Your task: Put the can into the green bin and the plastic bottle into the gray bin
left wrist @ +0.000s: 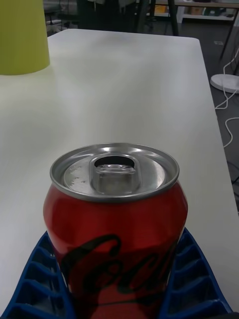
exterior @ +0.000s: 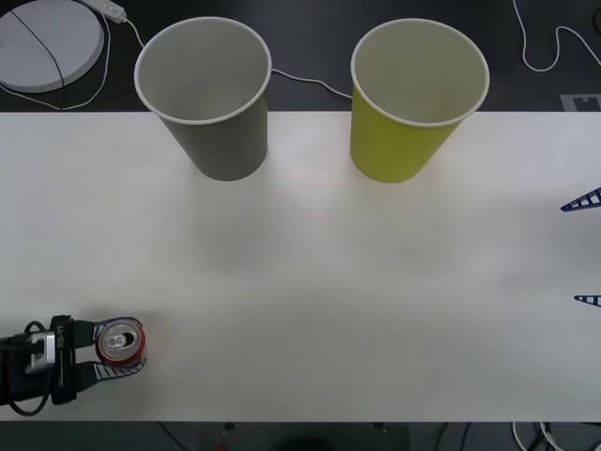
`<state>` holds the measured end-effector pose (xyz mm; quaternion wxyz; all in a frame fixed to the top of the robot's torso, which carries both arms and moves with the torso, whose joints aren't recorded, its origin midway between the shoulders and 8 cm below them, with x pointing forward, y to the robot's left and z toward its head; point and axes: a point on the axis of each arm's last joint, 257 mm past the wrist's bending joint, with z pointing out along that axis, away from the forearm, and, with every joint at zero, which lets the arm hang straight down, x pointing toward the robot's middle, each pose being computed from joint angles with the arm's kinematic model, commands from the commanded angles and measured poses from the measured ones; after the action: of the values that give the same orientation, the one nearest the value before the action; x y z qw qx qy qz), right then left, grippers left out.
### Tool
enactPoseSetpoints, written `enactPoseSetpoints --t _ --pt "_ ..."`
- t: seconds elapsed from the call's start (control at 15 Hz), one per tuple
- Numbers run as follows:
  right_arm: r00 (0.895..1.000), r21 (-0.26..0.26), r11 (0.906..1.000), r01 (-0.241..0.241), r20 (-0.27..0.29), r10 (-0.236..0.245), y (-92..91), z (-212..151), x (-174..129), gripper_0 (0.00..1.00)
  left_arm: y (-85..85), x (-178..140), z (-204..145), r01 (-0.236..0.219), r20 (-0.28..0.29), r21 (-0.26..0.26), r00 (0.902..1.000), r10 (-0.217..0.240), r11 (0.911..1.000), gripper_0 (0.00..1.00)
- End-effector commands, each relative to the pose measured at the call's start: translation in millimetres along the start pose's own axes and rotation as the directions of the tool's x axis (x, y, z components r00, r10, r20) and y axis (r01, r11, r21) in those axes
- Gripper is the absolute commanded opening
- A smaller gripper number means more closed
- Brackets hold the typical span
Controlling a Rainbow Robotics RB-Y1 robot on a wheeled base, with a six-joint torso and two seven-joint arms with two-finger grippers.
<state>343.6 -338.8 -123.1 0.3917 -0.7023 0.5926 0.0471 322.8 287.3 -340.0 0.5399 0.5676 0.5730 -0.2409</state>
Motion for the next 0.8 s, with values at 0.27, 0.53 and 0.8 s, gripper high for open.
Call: enactPoseSetpoints --t 0.27,0.53,0.8 --pt "1.0 0.0 1.0 0.0 0.0 0.0 0.0 0 0 1.0 24.5 -19 -17 0.042 -0.044 0.044 0.9982 -0.04 0.9981 0.0" --pt "1.0 0.0 1.0 0.0 0.0 0.0 0.0 0 0 1.0 58.1 -34 -30 0.071 -0.146 0.055 0.9874 -0.062 0.9959 0.0" --pt "1.0 0.0 1.0 0.0 0.0 0.0 0.0 0 0 1.0 85.5 -57 -48 0.109 -0.255 0.062 0.9627 -0.09 0.9921 0.01"
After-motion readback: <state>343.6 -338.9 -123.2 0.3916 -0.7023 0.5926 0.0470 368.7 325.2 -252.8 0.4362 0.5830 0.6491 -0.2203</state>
